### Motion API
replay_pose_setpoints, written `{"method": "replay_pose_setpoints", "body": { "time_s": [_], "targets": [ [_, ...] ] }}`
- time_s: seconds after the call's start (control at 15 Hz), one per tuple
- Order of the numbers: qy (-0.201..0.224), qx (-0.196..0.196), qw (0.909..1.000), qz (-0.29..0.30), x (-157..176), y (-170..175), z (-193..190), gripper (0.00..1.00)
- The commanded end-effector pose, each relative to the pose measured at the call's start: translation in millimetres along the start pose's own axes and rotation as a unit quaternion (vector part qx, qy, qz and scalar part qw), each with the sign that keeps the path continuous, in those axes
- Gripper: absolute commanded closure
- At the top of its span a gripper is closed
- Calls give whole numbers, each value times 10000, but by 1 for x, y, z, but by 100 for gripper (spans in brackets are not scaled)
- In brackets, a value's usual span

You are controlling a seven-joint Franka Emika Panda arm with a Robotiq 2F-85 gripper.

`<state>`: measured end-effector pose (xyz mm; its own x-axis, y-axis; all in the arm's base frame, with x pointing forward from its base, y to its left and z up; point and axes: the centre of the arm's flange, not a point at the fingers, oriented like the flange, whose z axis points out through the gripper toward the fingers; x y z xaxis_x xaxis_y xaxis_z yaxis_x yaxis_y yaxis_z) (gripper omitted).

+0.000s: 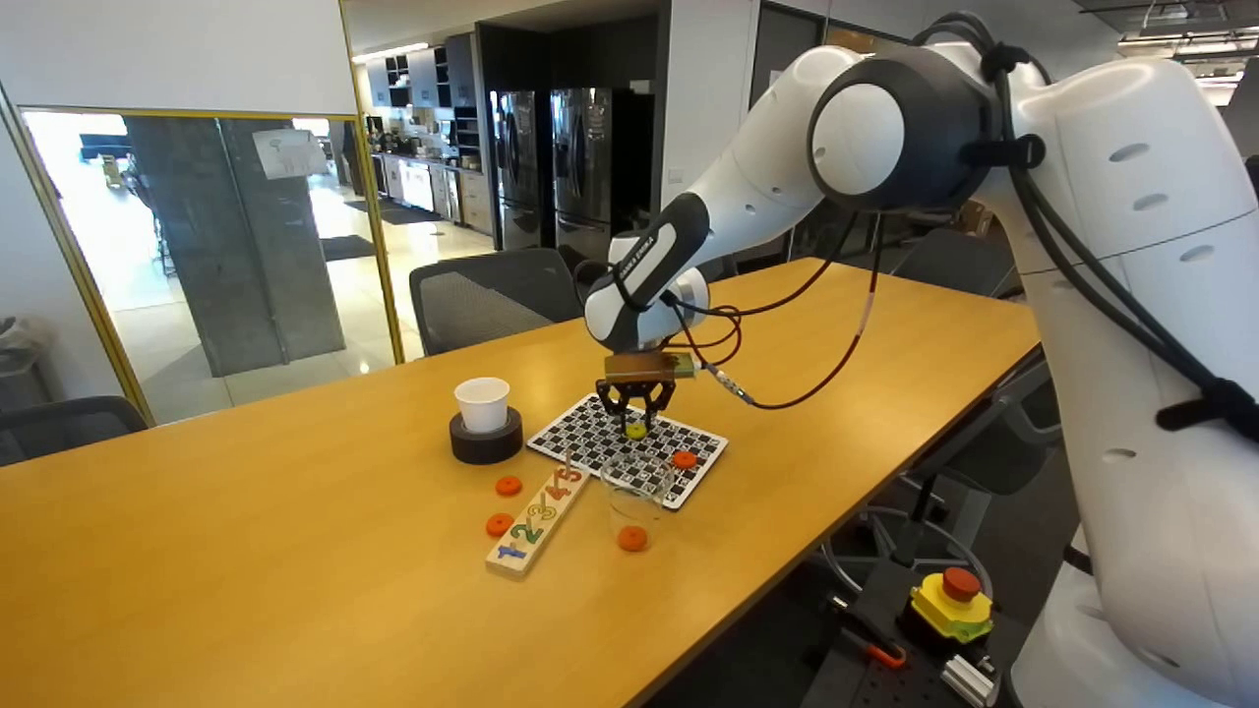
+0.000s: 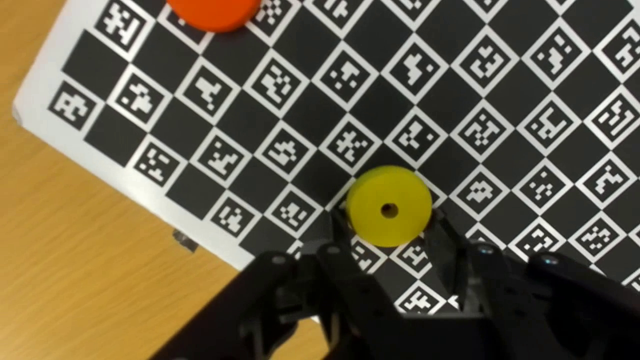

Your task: Pick up all the orange objects from the table and put them in the colorless cup then pick up all the yellow objects from the table and put them in the white cup

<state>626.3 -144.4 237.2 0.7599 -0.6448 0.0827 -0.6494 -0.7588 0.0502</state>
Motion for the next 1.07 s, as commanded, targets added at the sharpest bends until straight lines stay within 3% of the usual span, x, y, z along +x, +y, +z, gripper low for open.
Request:
{"method": "replay_pose_setpoints", "body": {
  "time_s": [0.0, 0.2, 0.47, 1.0],
  "targets": [
    [-276, -138, 9995, -26, -3, -6, -13, 84],
    [-376, -170, 9991, -21, -6, -7, -16, 84],
    [-26, 63, 10000, -2, 5, -23, -39, 84],
    [696, 752, 9936, -467, 42, -119, -108, 84]
  ]
}}
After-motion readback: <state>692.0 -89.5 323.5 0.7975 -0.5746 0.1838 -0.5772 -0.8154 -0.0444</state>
